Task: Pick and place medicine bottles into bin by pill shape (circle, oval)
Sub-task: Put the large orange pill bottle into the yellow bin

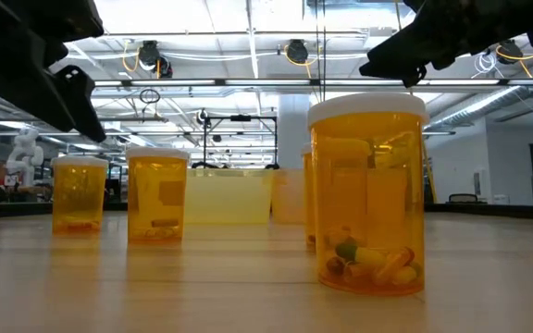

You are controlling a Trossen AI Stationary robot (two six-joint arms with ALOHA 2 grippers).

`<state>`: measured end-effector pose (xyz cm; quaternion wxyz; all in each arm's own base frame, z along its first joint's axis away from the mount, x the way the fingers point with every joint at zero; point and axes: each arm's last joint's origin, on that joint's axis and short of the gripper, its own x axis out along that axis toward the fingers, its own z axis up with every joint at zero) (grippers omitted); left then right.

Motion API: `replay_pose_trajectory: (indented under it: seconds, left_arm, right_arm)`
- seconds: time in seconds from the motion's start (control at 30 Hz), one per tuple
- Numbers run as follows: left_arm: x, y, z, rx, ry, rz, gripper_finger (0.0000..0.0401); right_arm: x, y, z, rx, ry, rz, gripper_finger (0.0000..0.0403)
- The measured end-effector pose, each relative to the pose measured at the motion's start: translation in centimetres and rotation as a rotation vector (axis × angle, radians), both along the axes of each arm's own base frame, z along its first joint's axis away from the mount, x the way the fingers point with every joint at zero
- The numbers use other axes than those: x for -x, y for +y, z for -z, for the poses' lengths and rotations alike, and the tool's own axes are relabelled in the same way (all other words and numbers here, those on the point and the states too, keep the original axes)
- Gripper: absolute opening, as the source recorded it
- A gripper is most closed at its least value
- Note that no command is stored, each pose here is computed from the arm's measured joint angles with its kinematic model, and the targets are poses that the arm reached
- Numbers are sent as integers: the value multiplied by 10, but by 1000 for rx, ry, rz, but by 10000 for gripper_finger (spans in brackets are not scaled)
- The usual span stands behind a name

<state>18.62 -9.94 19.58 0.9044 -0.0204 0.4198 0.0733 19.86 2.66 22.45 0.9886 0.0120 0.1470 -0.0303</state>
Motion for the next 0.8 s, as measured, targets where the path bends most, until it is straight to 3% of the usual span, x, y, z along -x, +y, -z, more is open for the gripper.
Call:
replay_pose_trajectory:
  seconds: [0.37, 0.8]
  left_arm:
    - [6, 3, 15, -34, 5, -1, 365]
    - [8, 8, 36, 12, -40, 24, 365]
  right_arm:
    - [-1, -3, -2, 28, -23, 8, 192]
    - [-2, -8, -2, 44, -22, 23, 192]
